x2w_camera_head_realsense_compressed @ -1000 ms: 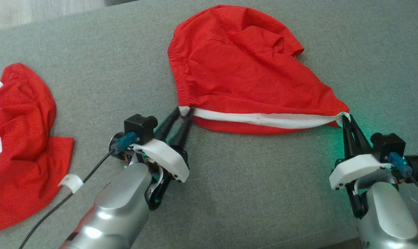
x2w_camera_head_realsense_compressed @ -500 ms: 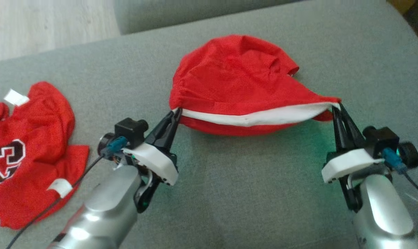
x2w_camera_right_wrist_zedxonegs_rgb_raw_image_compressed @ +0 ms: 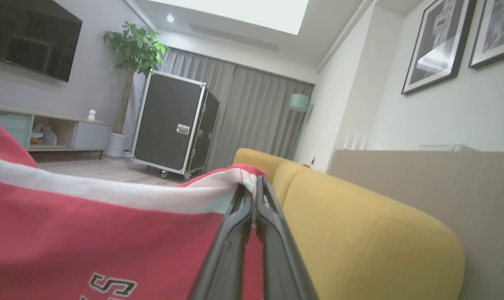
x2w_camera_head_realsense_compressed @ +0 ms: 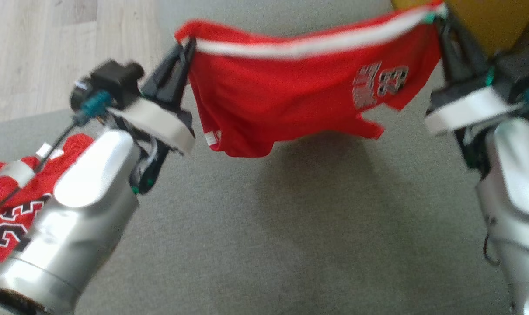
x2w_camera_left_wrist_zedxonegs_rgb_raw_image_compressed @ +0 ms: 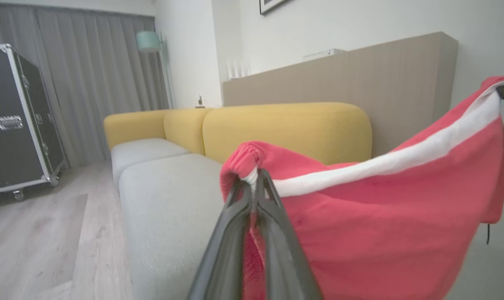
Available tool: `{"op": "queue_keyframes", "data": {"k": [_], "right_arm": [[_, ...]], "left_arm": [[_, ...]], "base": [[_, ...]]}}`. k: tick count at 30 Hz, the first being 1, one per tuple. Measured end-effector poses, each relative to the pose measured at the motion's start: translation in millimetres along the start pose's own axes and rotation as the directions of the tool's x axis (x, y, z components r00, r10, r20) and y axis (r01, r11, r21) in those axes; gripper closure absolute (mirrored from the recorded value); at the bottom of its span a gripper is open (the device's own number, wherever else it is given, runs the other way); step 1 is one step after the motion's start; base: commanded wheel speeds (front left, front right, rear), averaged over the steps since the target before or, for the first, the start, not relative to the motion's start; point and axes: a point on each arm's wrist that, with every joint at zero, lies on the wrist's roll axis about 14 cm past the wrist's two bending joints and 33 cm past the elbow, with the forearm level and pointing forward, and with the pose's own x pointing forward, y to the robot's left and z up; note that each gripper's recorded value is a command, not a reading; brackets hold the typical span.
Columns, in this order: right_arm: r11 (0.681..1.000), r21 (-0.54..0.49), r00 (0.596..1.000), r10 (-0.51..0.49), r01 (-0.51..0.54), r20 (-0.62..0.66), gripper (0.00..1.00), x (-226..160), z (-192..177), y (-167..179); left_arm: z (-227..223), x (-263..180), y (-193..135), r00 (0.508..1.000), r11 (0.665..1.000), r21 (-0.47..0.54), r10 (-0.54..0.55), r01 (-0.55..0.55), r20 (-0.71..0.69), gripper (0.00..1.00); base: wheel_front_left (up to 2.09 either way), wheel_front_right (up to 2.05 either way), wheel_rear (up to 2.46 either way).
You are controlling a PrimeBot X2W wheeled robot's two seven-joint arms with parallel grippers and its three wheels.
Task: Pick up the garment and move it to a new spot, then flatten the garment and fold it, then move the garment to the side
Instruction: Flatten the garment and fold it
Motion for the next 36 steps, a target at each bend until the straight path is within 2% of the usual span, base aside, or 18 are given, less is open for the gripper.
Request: {"op": "queue_keyframes", "data": {"k": [2,6,9,12,19,23,27,31,36], "right_arm": [[1.0,-0.018,1.0,0.01,-0.01,0.03,1.0,7,18,-3],[0.997,-0.054,0.998,0.057,-0.056,0.021,1.0,9,29,4],[0.997,-0.07,0.999,0.032,-0.029,0.044,1.0,6,38,-9],[0.996,-0.083,1.0,0.023,-0.023,0.002,1.0,3,33,-13],[0.996,-0.08,0.999,0.038,-0.039,-0.016,1.0,-13,34,-9],[0.999,-0.047,1.0,0.019,-0.021,-0.025,1.0,-31,32,-14],[0.999,-0.038,0.999,0.008,-0.01,-0.051,1.0,-49,28,-16],[1.0,-0.023,0.998,-0.014,0.013,-0.066,1.0,-62,29,-20],[1.0,-0.019,0.994,-0.005,0.003,-0.106,1.0,-61,22,-17]], "left_arm": [[22,2,0,0.999,1.0,0.022,-0.003,0.002,0.048,1.0],[56,0,-1,0.992,0.999,0.042,0.008,-0.013,0.129,1.0],[73,-6,4,0.984,0.998,0.051,0.033,-0.042,0.178,1.0],[81,-12,-1,0.981,0.998,0.057,0.018,-0.03,0.191,1.0],[55,-36,-21,0.995,1.0,-0.002,-0.024,0.024,0.094,1.0],[41,-56,-37,0.996,0.996,-0.018,-0.088,0.088,0.004,1.0],[38,-73,-49,0.994,0.993,-0.053,-0.105,0.104,-0.017,1.0],[47,-82,-51,0.995,0.993,-0.075,-0.095,0.095,-0.003,1.0],[37,-76,-45,0.995,0.993,-0.075,-0.09,0.086,-0.052,1.0]], "base": [[0.0,0.0,0.0],[0.0,0.0,0.0],[0.0,0.0,0.0],[0.0,0.0,0.0],[0.0,0.0,0.0],[0.0,0.0,0.0],[0.0,0.0,0.0],[0.0,0.0,0.0],[0.0,0.0,0.0]]}}
